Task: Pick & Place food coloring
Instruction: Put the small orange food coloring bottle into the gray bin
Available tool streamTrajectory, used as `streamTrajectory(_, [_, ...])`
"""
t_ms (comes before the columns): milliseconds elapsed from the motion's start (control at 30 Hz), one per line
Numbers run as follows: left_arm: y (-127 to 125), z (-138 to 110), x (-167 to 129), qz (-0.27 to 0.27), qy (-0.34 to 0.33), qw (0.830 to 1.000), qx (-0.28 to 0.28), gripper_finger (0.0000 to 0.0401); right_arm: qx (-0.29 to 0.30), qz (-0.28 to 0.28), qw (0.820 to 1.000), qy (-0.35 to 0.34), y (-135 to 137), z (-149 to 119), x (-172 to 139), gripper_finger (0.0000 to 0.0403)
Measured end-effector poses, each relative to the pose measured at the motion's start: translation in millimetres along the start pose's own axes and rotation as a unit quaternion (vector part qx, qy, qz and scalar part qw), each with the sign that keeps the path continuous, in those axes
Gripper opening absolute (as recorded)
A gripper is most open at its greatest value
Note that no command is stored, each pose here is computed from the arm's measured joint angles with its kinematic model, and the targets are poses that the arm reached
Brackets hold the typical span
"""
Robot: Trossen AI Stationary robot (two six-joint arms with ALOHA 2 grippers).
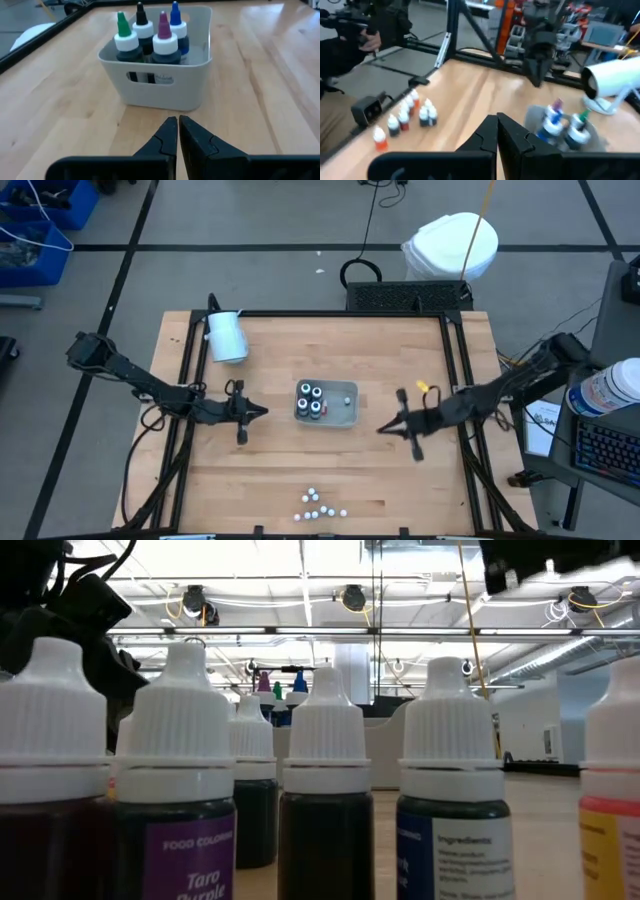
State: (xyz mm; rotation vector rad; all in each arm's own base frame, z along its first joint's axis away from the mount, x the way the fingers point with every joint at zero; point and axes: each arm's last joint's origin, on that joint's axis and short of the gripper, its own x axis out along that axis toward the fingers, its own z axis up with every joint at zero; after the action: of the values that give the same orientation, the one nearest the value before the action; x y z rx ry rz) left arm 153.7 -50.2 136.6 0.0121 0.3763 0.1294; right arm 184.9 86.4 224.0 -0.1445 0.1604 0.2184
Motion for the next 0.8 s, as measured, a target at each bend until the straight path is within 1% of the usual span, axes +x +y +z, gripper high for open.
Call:
streamTrajectory(67, [-0.1, 0.4, 0.0, 0.0, -0.002, 1.0, -0.002, 0.0024, -0.01, 0.0, 0.999, 0.04, 13.2, 12.5, 16.2, 0.0])
streamTrajectory(167, [0.0, 0.2, 0.0, 0.0, -0.001, 1.0, -0.001, 0.002, -0.045, -0.005, 0.994, 0.103, 38.2, 25.3, 43.0, 0.0])
streamTrajectory(233, [-0.2, 0.2, 0.0, -0.003, 0.0, 1.0, -0.001, 0.0017, -0.055, -0.004, 0.991, 0.119, 56.1, 38.8, 59.9, 0.0])
streamTrajectory(333, [-0.2, -0.1, 0.0, -0.004, 0.001, 1.0, 0.0, 0.0015, -0.037, 0.009, 0.988, 0.148, 80.6, 50.6, 83.9, 0.0])
streamTrajectory(433, [-0.1, -0.5, 0.0, -0.003, 0.003, 1.0, 0.021, 0.0018, -0.008, 0.019, 0.984, 0.177, 102.1, 50.1, 105.4, 0.0])
streamTrajectory(533, [0.1, 0.0, 0.1, 0.0, 0.0, 0.999, 0.039, 0.0021, 0.015, 0.03, 0.982, 0.185, 120.4, 45.9, 124.1, 0.0006])
streamTrajectory(633, [0.0, 1.4, 0.1, 0.0, -0.006, 0.999, 0.051, 0.0021, 0.025, 0.033, 0.98, 0.195, 136.7, 38.9, 143.1, 0.0031])
streamTrajectory(733, [-0.3, 3.4, 0.0, -0.001, -0.016, 0.998, 0.069, 0.0021, 0.02, 0.037, 0.978, 0.203, 150.4, 31.7, 157.0, 0.0075])
streamTrajectory(800, [-0.6, 4.9, 0.0, -0.001, -0.023, 0.996, 0.081, 0.0021, 0.015, 0.041, 0.977, 0.21, 158.2, 25.2, 160.9, 0.0109])
